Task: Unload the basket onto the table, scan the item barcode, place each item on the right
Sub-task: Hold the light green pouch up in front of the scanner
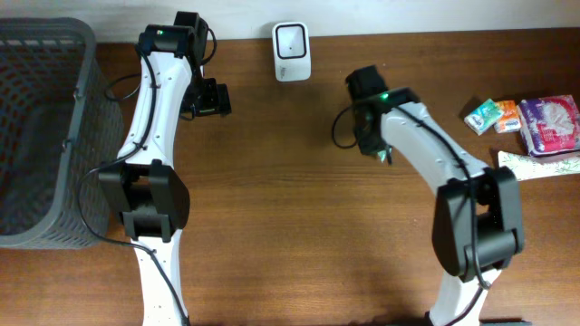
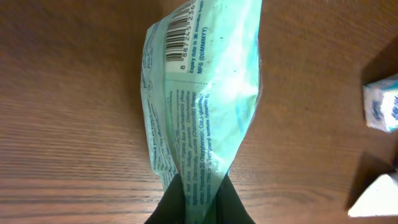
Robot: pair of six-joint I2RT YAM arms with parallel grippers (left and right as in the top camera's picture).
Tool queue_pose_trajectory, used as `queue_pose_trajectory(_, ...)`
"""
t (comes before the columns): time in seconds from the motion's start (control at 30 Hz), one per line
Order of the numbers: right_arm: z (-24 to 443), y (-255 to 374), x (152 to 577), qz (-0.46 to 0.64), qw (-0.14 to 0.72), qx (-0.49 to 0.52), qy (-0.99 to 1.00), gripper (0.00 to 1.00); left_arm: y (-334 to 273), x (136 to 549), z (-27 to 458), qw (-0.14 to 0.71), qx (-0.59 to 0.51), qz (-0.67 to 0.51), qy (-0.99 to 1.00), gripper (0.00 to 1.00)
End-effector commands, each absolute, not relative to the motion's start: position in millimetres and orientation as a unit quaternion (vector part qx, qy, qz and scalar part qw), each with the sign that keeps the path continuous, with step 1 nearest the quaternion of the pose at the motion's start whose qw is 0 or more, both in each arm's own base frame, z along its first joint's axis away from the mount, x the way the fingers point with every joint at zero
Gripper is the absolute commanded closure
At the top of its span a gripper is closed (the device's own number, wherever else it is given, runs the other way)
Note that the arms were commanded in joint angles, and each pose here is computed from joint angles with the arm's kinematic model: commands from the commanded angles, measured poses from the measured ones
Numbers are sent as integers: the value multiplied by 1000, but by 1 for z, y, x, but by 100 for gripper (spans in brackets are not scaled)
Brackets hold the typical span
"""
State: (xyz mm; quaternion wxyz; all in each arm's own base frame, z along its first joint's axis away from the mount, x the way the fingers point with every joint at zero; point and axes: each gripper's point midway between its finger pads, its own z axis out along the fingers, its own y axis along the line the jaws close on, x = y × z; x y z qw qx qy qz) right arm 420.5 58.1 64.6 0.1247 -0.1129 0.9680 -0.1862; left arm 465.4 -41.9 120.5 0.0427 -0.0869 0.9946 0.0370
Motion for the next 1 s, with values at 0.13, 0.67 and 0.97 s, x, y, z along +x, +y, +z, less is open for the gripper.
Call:
queue_pose_trajectory(0.13,44,119,403,-187,132,-164,960,57,-42,465,115,36,-81,39,995,1)
queue_pose_trajectory(0.67,70,146,427,61,99,-165,979,32,-41,465,115,36,-81,39,995,1)
queue_pose_trajectory(0.97,23,147,426,91,71,-164,980,38,-41,465,115,36,-81,39,995,1)
